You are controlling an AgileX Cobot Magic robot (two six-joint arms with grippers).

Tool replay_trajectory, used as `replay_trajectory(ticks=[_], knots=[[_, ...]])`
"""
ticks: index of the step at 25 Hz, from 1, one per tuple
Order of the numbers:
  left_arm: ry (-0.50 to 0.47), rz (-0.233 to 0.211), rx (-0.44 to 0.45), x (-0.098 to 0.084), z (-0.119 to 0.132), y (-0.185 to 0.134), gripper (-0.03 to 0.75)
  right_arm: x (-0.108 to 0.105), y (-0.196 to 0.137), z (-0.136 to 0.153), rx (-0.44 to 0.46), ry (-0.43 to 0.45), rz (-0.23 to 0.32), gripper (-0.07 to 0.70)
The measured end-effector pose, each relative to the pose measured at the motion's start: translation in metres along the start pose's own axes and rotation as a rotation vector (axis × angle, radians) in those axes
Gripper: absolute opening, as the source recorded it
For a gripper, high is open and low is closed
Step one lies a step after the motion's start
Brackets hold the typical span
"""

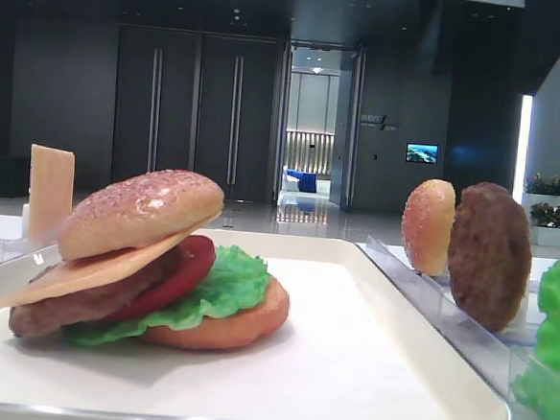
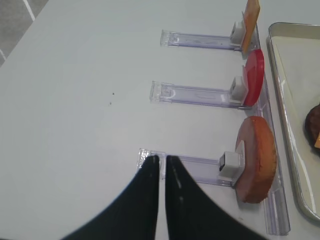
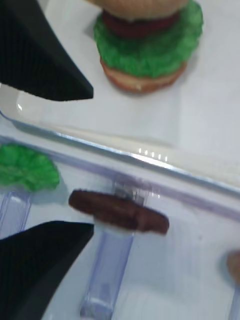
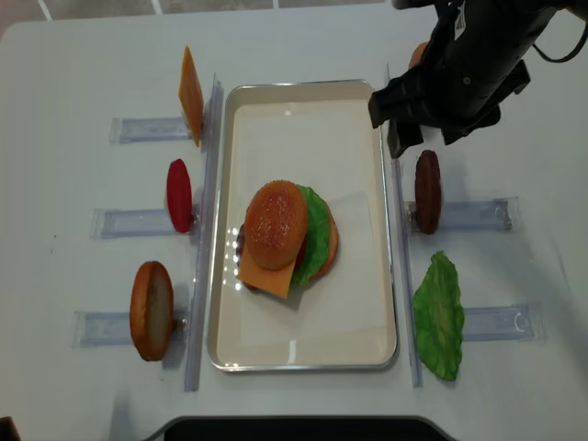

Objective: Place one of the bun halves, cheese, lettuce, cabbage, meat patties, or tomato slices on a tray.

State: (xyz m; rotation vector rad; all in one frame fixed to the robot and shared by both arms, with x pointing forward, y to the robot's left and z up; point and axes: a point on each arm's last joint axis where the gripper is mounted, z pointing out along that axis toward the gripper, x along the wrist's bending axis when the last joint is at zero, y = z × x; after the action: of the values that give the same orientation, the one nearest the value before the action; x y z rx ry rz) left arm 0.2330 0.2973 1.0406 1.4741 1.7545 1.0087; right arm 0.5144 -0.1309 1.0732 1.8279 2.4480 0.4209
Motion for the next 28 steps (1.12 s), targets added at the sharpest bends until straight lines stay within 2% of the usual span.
replay_trajectory(ticks=[4, 7, 13, 17, 19, 21, 24, 28], knots=[[0.000, 0.000, 0.000, 0.000, 0.000, 0.000, 0.030, -0.018, 0.002, -0.001, 0.002, -0.083, 0.042, 0.484], [0.000, 0.000, 0.000, 0.000, 0.000, 0.000, 0.030, -0.047, 0.004, -0.003, 0.029, -0.120, 0.089, 0.484], [0.000, 0.000, 0.000, 0.000, 0.000, 0.000, 0.030, -0.128, 0.001, -0.017, 0.030, -0.184, 0.235, 0.484], [0.000, 0.000, 0.000, 0.000, 0.000, 0.000, 0.030, -0.170, -0.011, -0.036, -0.004, -0.215, 0.320, 0.484], [0.000, 0.000, 0.000, 0.000, 0.000, 0.000, 0.030, -0.181, -0.017, -0.045, -0.023, -0.220, 0.347, 0.484], [0.000, 0.000, 0.000, 0.000, 0.000, 0.000, 0.030, -0.184, -0.025, -0.052, -0.039, -0.218, 0.358, 0.484], [0.000, 0.000, 0.000, 0.000, 0.000, 0.000, 0.030, -0.178, -0.041, -0.054, -0.035, -0.208, 0.364, 0.484], [0.000, 0.000, 0.000, 0.000, 0.000, 0.000, 0.030, -0.167, -0.077, -0.045, 0.021, -0.199, 0.368, 0.484]])
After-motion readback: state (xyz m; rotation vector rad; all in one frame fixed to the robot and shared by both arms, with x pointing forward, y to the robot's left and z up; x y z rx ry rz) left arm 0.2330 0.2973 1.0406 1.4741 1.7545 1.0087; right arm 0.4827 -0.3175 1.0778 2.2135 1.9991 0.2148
